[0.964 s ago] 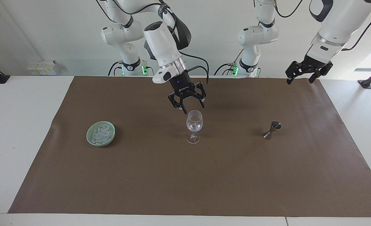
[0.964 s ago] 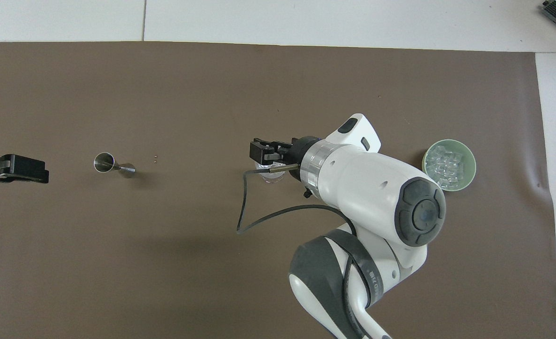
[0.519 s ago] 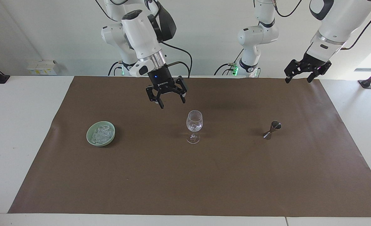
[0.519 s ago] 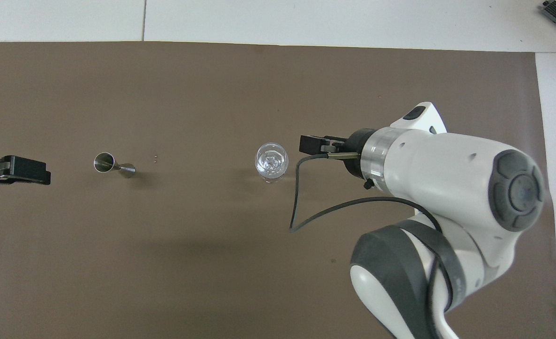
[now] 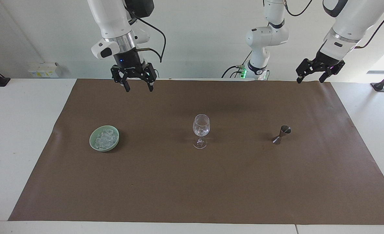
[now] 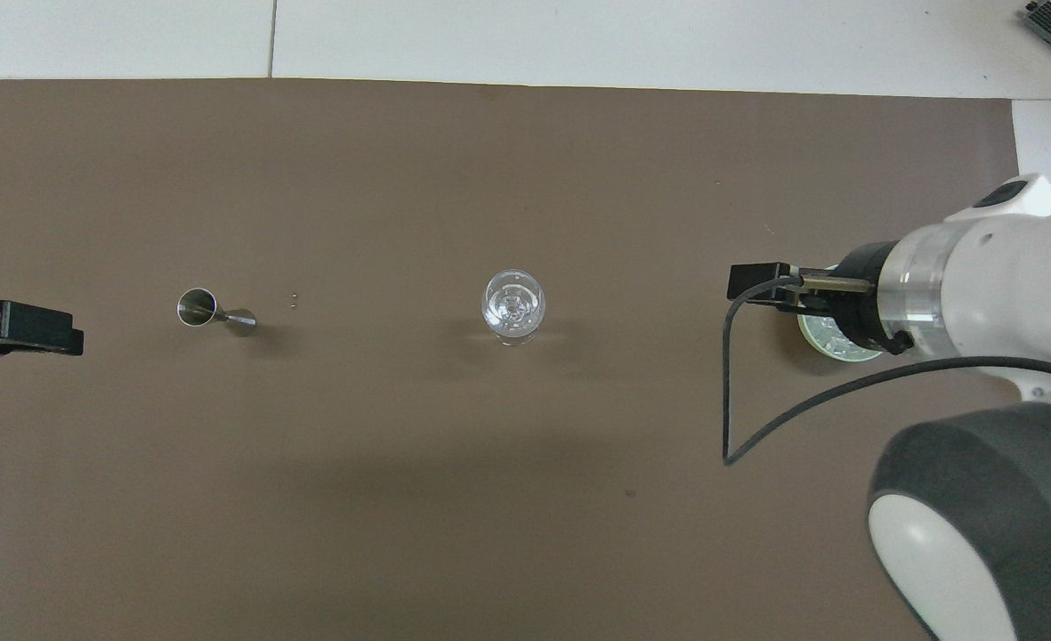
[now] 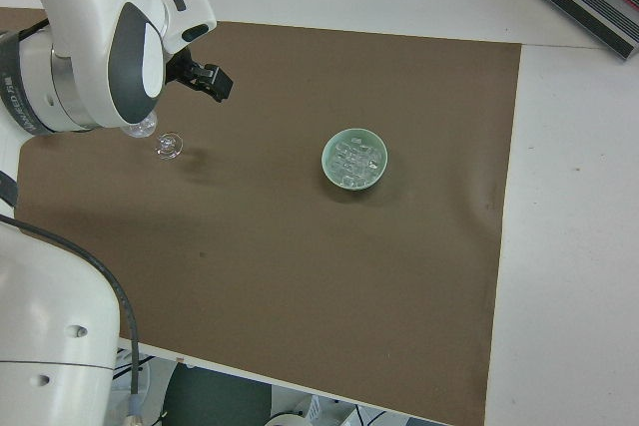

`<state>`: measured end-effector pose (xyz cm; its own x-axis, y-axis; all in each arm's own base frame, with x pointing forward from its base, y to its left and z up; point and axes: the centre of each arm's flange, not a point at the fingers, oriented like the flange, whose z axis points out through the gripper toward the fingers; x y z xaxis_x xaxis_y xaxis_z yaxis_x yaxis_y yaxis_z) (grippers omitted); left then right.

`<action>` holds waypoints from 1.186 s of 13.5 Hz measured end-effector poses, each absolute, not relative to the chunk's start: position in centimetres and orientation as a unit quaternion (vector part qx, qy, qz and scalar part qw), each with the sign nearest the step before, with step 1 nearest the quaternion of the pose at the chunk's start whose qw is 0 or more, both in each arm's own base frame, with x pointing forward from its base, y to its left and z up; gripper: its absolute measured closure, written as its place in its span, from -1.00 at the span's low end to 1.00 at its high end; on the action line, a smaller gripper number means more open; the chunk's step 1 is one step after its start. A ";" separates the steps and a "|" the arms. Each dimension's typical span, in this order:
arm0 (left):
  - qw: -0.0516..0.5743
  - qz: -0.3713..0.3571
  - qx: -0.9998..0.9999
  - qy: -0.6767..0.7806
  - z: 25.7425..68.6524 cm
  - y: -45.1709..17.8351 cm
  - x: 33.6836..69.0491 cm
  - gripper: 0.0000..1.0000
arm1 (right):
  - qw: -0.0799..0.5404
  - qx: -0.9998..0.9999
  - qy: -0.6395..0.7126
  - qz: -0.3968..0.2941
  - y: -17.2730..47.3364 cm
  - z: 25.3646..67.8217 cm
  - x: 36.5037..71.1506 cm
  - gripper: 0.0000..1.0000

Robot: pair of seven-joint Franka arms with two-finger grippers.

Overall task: Pour wine and add ice with both arms
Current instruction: 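Carry the green cup back to its spot with the right gripper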

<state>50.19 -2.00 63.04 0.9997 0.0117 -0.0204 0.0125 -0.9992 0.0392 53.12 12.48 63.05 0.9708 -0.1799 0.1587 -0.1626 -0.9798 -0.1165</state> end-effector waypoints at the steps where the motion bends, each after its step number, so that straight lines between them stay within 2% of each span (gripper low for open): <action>1: 0.020 -0.010 1.000 0.004 63.0 -2.2 50.2 -1.00 | 0.042 -0.992 0.092 -0.078 11.3 64.1 53.7 -1.00; 5: 0.021 -0.011 1.000 -0.006 63.0 -3.1 50.1 -1.00 | 0.029 -0.995 0.090 -0.040 6.7 66.4 55.5 -1.00; 10: 0.022 -0.011 1.000 -0.008 63.0 -3.2 50.1 -1.00 | 0.005 -0.998 0.065 -0.001 5.6 63.4 55.5 -1.00; 16: 0.023 -0.011 1.000 -0.004 63.0 -2.8 50.1 -1.00 | 0.004 -0.998 0.066 -0.001 4.8 63.4 55.2 -1.00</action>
<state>50.11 -2.79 63.01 0.9997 -0.0085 -0.0224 -0.0075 -0.9989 0.0457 55.17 4.81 63.42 0.9914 -0.1310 0.0010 -0.1310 -0.9914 -0.0077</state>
